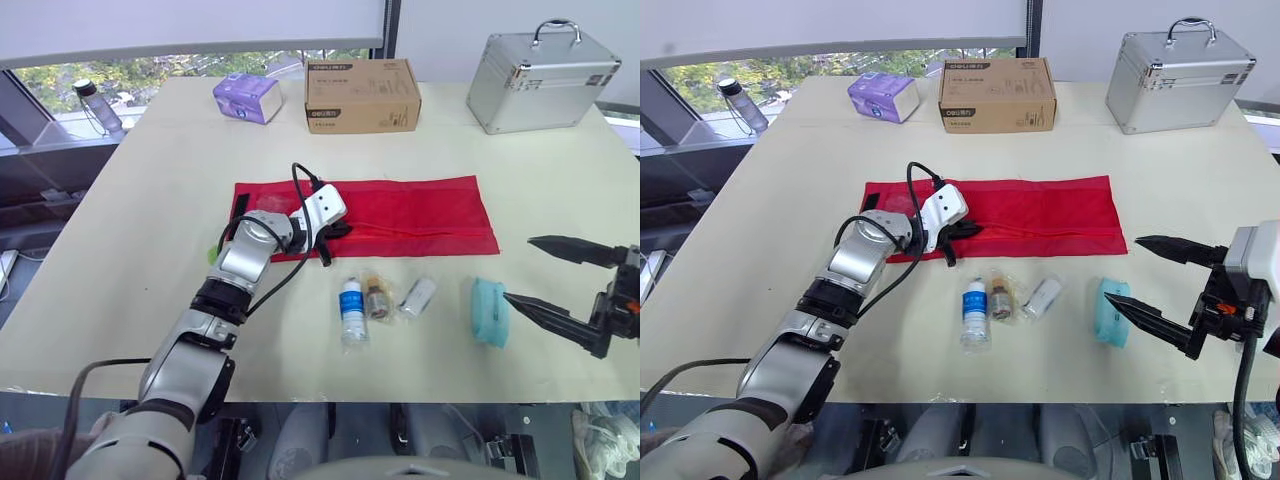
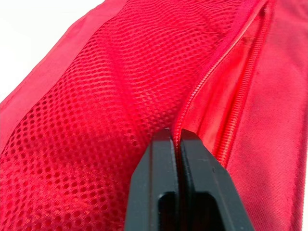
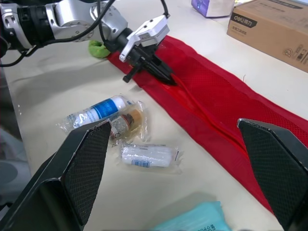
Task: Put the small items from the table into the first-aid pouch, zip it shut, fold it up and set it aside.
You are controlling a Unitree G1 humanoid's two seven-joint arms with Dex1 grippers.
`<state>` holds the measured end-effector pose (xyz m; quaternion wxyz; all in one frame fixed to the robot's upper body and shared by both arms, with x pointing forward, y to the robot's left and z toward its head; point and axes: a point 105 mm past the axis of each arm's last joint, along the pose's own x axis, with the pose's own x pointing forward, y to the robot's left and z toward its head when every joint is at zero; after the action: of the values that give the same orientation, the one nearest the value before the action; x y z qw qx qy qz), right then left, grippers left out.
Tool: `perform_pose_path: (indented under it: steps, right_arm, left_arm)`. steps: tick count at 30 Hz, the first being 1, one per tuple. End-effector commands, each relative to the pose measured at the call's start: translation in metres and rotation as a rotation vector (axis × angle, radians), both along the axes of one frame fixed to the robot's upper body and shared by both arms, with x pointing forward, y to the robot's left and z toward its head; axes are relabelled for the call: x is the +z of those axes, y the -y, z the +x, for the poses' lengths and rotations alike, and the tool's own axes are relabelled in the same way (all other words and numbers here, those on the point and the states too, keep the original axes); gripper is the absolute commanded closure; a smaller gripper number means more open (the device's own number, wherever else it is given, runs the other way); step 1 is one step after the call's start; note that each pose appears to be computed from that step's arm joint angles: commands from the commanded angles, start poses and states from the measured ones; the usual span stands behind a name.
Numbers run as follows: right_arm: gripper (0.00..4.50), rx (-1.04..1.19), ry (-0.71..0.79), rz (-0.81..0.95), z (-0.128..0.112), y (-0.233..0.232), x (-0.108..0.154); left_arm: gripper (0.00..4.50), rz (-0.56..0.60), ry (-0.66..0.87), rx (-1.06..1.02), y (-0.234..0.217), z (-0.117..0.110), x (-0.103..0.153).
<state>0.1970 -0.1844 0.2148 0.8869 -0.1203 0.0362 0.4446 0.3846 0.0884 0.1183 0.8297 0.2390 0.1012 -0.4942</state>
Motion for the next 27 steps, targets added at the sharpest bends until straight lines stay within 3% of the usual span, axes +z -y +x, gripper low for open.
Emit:
perform_pose_path:
  steps: [1,9,14,17,20,27]
  right_arm:
    - [0.0,0.028,-0.014,0.022,-0.005,-0.02,-0.004]
    - [0.0,0.085,-0.292,0.126,-0.001,-0.094,-0.057]
    - [0.0,0.209,-0.426,0.134,0.007,-0.135,-0.075]
    - [1.2,0.204,-0.472,0.087,0.023,-0.149,-0.087]
    - [1.2,0.161,-0.501,0.025,0.039,-0.153,-0.097]
    - [1.2,0.145,-0.552,-0.037,0.046,-0.154,-0.103]
  left_arm:
    - [4.48,-0.043,0.039,-0.071,-0.002,-0.01,0.016]
    - [4.48,-0.019,0.041,-0.063,-0.011,-0.012,0.011]
    - [4.48,-0.024,0.041,-0.063,-0.011,-0.012,0.011]
    - [4.5,-0.025,0.038,-0.06,-0.012,-0.012,0.011]
    - [4.5,-0.021,0.041,-0.055,-0.013,-0.01,0.013]
    - [4.5,-0.016,0.046,-0.048,-0.015,-0.008,0.015]
